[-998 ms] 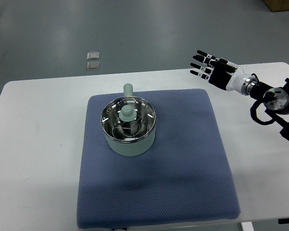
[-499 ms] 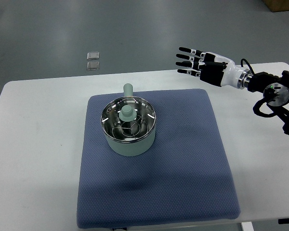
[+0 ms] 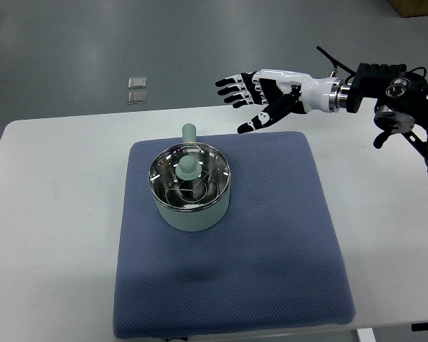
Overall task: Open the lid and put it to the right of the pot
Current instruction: 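Lower the right hand over the pot onto the green lid knob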
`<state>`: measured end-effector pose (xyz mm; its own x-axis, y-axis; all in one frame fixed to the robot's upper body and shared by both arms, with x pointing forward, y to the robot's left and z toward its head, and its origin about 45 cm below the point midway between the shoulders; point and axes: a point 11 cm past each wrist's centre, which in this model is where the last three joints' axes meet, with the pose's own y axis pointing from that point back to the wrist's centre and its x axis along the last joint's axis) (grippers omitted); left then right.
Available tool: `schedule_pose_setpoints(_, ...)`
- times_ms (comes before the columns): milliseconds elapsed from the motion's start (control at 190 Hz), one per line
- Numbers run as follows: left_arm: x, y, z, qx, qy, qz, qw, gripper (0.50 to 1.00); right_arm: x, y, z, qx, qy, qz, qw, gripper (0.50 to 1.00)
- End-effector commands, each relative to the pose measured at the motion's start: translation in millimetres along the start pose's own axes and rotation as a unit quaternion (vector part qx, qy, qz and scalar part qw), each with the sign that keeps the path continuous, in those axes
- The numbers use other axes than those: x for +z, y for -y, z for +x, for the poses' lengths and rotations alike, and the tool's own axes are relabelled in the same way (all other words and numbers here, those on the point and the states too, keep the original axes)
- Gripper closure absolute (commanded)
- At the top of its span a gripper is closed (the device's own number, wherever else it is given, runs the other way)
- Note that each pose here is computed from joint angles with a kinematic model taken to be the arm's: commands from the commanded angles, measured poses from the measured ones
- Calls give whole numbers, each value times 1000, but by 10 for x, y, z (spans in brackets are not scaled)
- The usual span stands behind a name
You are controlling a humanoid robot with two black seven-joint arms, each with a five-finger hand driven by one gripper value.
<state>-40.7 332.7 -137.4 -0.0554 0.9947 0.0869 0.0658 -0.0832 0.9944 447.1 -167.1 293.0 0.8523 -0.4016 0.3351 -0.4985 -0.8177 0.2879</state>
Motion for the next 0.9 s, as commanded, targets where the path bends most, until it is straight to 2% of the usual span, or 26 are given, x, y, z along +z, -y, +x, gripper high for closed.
schedule_pose_setpoints(0, 3, 0, 0, 0, -1, 0, 1000, 500, -152, 73, -72, -23, -91, -7, 996, 570)
schedule_pose_setpoints(63, 2, 0, 0, 0, 0, 0, 1000, 500, -168, 77, -71, -25, -102, -8, 994, 570)
schedule_pose_setpoints(68, 2, 0, 0, 0, 0, 0, 1000, 500, -205, 97, -85, -37, -157, -15, 987, 570)
schedule_pose_setpoints(158, 2, 0, 0, 0, 0, 0, 1000, 500, -293, 196, -186, -63, -242, -21, 968, 570)
schedule_pose_setpoints(210, 2, 0, 0, 0, 0, 0, 1000, 500, -293, 197, -186, -63, -243, -21, 968, 570)
schedule_pose_setpoints(215, -7, 0, 0, 0, 0, 1, 1000, 500, -386, 311, -274, -77, -278, -20, 957, 570)
schedule_pose_setpoints(226, -7, 0, 0, 0, 0, 1, 1000, 500, -402, 333, -293, -80, -285, -20, 955, 568)
schedule_pose_setpoints(352, 2, 0, 0, 0, 0, 0, 1000, 500, -587, 475, -438, -98, -332, -10, 938, 568)
schedule_pose_setpoints(410, 2, 0, 0, 0, 0, 0, 1000, 500, -678, 633, -620, -120, -356, -3, 927, 568)
schedule_pose_setpoints(462, 2, 0, 0, 0, 0, 0, 1000, 500, -678, 633, -620, -120, -356, -3, 927, 568)
schedule_pose_setpoints(467, -7, 0, 0, 0, 0, 1, 1000, 500, -747, 740, -746, -140, -388, -6, 911, 568)
schedule_pose_setpoints(489, 2, 0, 0, 0, 0, 0, 1000, 500, -758, 770, -783, -147, -400, -10, 905, 568)
schedule_pose_setpoints(562, 2, 0, 0, 0, 0, 0, 1000, 500, -749, 783, -800, -152, -411, -16, 899, 568)
schedule_pose_setpoints(578, 2, 0, 0, 0, 0, 0, 1000, 500, -737, 813, -843, -165, -438, -30, 883, 568)
schedule_pose_setpoints(688, 2, 0, 0, 0, 0, 0, 1000, 500, -668, 833, -872, -181, -474, -57, 860, 568)
schedule_pose_setpoints(893, 2, 0, 0, 0, 0, 0, 1000, 500, -721, 885, -846, -179, -493, -64, 849, 572)
